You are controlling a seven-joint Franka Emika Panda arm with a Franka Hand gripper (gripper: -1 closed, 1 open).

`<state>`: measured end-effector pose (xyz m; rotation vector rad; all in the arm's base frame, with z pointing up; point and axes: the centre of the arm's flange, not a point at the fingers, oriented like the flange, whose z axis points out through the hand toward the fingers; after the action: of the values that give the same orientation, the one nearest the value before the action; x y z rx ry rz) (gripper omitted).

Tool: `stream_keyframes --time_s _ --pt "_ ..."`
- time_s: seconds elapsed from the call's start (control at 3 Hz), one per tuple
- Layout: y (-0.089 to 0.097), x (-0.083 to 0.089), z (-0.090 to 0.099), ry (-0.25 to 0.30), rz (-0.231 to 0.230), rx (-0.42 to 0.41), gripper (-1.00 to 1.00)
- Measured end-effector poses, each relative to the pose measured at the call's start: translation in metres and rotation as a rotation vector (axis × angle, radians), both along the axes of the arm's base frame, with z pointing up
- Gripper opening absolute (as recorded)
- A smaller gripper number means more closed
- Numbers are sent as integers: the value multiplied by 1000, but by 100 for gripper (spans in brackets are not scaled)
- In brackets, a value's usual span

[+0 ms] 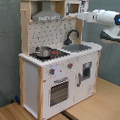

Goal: Play with the kitchen

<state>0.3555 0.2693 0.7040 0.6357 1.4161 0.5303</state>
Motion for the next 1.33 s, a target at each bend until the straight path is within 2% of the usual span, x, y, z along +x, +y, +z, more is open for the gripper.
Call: stream_keyframes --time_s 0.33,0.67,1.33 --pt "-11 19 11 -11 29 28 100" --pt "-19 42 11 5 54 53 100" --pt "-15 80 16 27 92 50 100"
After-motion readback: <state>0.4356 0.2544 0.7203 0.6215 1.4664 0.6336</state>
